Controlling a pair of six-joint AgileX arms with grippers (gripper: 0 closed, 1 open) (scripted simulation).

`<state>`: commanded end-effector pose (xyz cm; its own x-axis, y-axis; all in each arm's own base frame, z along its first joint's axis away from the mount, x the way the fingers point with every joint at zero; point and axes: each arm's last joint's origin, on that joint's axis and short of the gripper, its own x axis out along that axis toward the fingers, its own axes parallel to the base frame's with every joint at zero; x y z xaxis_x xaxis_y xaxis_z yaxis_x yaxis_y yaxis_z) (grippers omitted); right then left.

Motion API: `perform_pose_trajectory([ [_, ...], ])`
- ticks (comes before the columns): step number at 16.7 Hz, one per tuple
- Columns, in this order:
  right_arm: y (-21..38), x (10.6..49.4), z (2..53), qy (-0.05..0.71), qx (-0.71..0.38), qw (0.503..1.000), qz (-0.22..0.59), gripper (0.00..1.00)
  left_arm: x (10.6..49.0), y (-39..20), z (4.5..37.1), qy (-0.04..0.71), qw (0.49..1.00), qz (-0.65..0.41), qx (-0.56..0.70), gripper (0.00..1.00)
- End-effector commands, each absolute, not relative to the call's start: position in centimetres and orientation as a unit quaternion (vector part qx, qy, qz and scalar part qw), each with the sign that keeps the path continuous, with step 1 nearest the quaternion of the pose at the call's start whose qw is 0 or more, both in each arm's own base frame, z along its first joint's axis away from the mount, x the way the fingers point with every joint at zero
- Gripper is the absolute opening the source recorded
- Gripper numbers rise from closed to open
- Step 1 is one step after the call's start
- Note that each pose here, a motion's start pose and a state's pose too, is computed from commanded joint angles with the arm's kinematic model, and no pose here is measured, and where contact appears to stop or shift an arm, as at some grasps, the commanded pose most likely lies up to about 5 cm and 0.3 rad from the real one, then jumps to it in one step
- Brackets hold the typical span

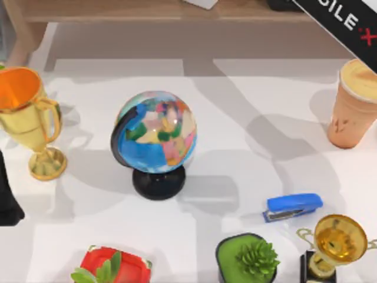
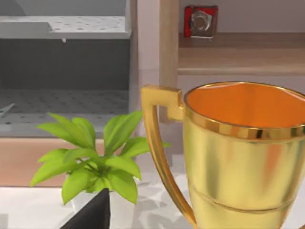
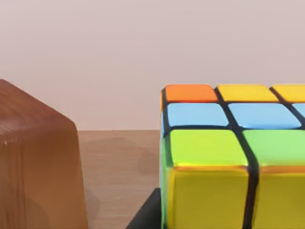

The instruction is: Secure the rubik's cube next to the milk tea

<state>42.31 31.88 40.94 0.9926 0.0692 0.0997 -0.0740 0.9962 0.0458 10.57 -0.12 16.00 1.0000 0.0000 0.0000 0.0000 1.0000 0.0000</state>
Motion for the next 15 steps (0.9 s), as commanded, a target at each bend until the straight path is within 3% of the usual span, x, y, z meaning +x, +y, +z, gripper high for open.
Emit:
perform_pose_trajectory([
  [4,33.8,39.3,43.7,-0.099,0.058,0.991,0.067,0.00,10.6,-0.1,16.0,0.000,1.000,0.000,0.000,1.00],
  [11,31.6,43.5,39.3,-0.010,0.001,1.000,0.016,0.00,10.6,-0.1,16.0,0.000,1.000,0.000,0.000,1.00],
  [15,30.1,45.0,38.8,0.000,0.001,1.000,-0.003,0.00,10.6,-0.1,16.0,0.000,1.000,0.000,0.000,1.00],
])
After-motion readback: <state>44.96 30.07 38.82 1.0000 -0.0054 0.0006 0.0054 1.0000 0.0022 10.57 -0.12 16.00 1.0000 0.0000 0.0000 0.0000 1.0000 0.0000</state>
